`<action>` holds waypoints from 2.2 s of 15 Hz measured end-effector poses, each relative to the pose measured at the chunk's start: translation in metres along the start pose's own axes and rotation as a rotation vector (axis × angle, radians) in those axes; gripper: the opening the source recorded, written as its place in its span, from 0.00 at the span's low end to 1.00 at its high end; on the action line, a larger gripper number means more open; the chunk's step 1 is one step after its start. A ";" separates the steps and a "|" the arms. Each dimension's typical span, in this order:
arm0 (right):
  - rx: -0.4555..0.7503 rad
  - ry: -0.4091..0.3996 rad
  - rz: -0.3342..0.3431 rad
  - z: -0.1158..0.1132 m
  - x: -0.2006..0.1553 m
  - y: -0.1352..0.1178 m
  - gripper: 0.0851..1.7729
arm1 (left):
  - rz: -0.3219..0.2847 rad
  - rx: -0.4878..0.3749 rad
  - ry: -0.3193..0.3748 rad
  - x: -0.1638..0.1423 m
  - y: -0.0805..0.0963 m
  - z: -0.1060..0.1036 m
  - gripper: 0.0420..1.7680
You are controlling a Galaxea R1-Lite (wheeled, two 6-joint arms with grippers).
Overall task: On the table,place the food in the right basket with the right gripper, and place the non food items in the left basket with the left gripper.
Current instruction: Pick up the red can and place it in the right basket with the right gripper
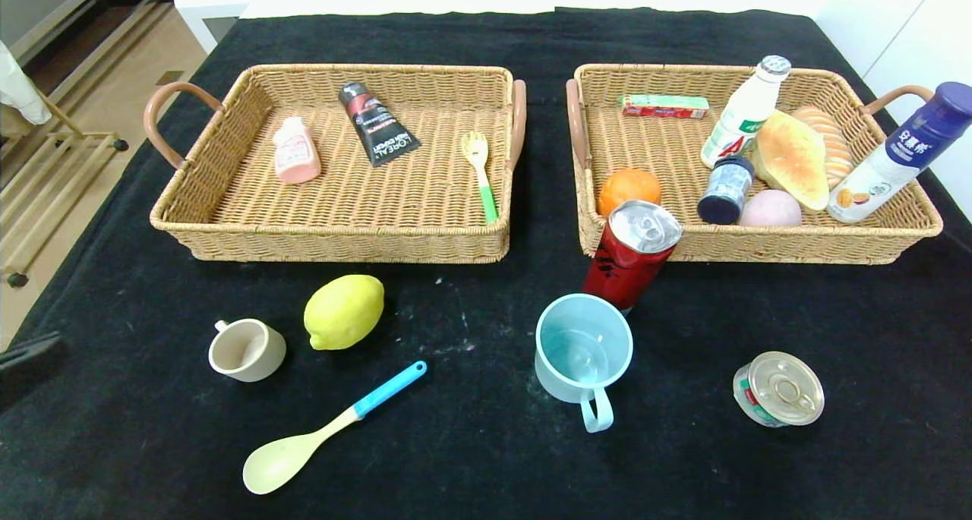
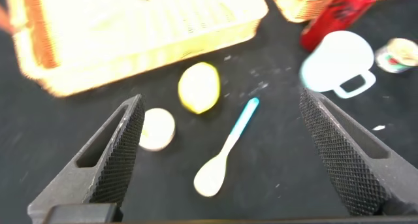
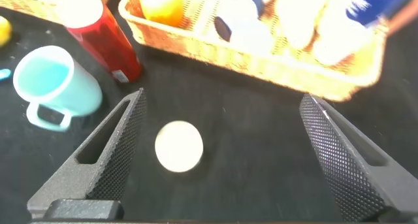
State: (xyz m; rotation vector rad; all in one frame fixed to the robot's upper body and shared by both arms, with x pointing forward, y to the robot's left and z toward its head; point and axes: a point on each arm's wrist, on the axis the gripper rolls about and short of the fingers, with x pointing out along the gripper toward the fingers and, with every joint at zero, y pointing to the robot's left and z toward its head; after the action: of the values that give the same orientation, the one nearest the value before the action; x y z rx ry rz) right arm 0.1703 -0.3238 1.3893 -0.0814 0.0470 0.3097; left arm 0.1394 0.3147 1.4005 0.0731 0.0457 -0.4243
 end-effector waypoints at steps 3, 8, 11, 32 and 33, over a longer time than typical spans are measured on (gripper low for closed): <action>0.002 0.020 0.055 0.015 0.025 -0.002 0.96 | -0.095 0.004 0.031 0.026 -0.001 0.014 0.97; 0.001 0.059 0.159 0.029 0.068 0.006 0.96 | -0.204 0.021 0.085 0.067 -0.003 0.026 0.97; -0.002 0.083 0.226 0.032 0.088 0.016 0.96 | -0.252 0.056 0.125 0.086 -0.009 0.025 0.97; -0.061 0.184 0.310 0.011 0.129 0.068 0.96 | -0.315 0.089 0.128 0.088 -0.018 0.023 0.97; -0.065 0.176 0.310 0.011 0.132 0.073 0.96 | -0.315 0.089 0.127 0.087 -0.018 0.023 0.97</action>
State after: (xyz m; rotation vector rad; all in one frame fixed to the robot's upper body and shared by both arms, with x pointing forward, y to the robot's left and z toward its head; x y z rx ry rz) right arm 0.2737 -0.2137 1.3867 -0.1662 0.2253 0.6137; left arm 0.2120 0.2608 1.4167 0.1816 0.1646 -0.7361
